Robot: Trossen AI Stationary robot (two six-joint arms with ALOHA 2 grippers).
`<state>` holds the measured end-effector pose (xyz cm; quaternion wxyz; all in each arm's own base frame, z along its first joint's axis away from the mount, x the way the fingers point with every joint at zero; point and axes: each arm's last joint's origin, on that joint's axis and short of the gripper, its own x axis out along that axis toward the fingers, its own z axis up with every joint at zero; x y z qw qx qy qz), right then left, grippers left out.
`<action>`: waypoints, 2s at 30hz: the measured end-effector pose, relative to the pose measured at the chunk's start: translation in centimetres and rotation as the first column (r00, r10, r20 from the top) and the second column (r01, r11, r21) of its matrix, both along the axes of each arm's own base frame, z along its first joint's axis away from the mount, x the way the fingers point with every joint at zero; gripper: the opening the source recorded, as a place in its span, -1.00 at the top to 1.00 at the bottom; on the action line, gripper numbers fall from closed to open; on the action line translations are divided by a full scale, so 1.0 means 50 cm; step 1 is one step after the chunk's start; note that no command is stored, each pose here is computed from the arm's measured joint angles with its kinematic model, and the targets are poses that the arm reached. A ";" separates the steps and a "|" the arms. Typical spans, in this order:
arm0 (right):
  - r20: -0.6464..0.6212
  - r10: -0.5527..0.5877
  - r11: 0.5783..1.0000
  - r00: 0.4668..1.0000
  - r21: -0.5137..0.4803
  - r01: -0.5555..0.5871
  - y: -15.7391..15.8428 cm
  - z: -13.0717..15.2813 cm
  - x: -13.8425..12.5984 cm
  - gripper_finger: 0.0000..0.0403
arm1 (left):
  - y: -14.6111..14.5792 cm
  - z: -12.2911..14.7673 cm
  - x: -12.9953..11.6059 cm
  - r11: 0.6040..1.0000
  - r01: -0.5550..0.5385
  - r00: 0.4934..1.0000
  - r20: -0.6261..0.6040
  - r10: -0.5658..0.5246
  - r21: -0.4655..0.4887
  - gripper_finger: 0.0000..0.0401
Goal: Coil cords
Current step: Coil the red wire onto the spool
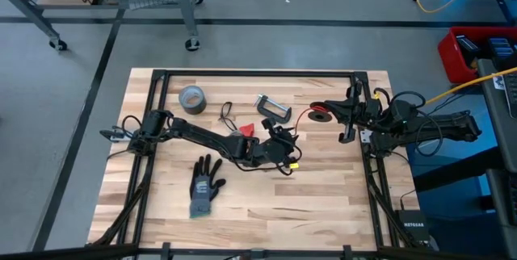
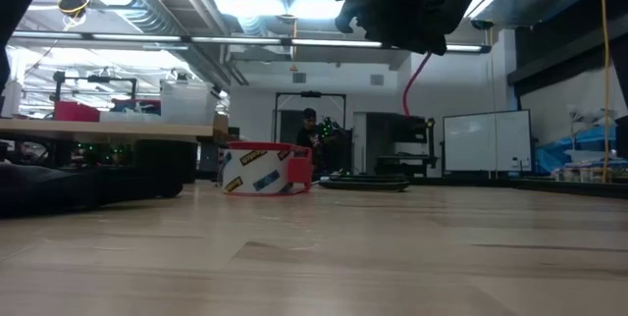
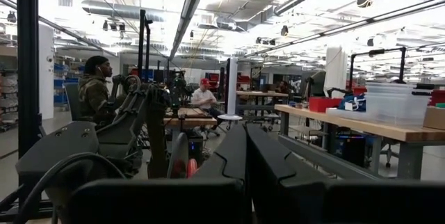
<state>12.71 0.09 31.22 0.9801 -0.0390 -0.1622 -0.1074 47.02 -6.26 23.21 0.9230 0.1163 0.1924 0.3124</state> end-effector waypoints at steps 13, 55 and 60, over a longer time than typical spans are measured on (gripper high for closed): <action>0.001 0.000 1.000 1.000 0.000 0.000 0.000 0.000 0.000 0.97 | -0.011 0.000 -0.002 1.000 0.013 1.000 -0.003 -0.013 0.003 0.63; -0.172 -0.196 0.980 0.965 0.001 0.199 0.000 -0.083 0.159 0.97 | -0.023 0.003 0.019 0.492 0.495 0.865 0.353 -0.356 -0.716 0.99; -0.210 -0.197 0.980 0.958 -0.010 0.199 0.000 -0.098 0.170 0.97 | -0.030 0.024 0.023 0.407 0.606 0.789 0.449 -0.420 -0.683 0.99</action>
